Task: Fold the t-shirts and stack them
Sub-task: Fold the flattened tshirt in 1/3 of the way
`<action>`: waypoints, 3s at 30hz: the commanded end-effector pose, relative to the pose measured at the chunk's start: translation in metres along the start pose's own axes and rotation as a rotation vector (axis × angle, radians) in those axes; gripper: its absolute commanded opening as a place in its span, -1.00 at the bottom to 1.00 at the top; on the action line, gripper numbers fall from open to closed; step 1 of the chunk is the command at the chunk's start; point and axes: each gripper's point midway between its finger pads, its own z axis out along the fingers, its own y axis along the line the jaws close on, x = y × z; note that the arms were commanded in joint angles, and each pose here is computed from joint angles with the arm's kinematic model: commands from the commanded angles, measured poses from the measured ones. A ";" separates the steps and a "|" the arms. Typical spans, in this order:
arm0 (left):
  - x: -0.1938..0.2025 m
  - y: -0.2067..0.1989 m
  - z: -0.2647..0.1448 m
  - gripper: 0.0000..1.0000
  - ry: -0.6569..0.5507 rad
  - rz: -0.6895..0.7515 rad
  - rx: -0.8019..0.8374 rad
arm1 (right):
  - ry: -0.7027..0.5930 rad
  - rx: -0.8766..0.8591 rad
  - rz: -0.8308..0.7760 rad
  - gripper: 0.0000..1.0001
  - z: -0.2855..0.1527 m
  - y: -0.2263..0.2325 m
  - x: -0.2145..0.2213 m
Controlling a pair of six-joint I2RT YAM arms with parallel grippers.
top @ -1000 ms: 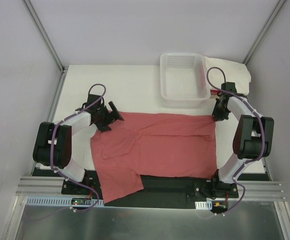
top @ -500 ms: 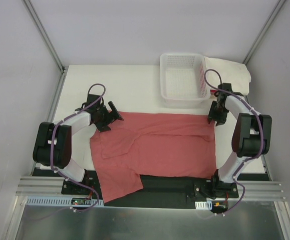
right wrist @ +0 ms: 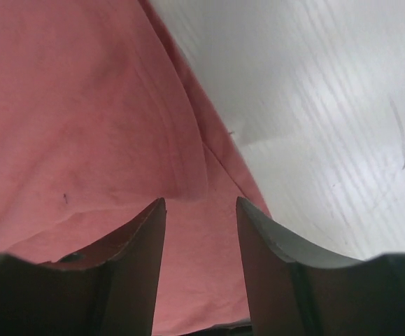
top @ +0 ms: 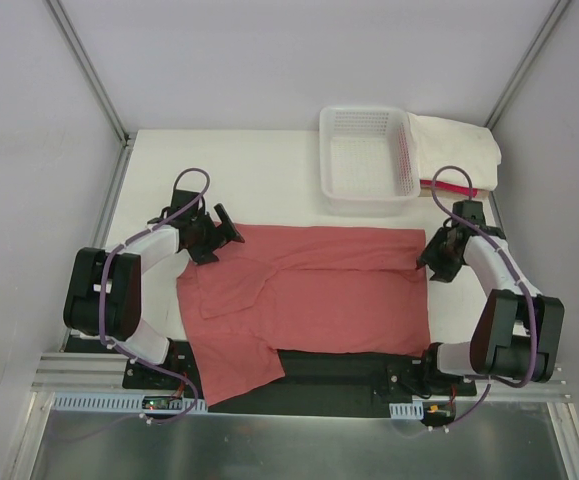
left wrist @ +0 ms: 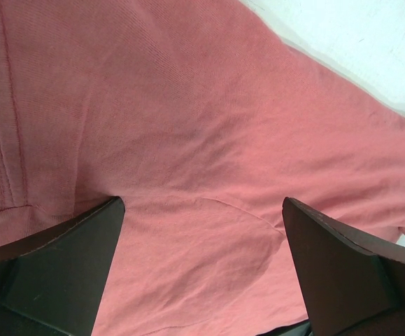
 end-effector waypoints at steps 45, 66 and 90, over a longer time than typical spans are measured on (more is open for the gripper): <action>0.012 0.019 -0.004 0.98 0.025 0.027 -0.040 | -0.270 -0.182 -0.025 -0.99 -0.051 0.029 -0.074; 0.008 0.019 -0.008 0.98 0.007 0.033 -0.046 | 0.060 0.012 -0.009 0.04 0.003 -0.020 0.020; -0.004 0.025 0.001 0.98 0.008 0.016 -0.114 | 0.183 -0.125 -0.049 0.17 0.063 0.046 0.002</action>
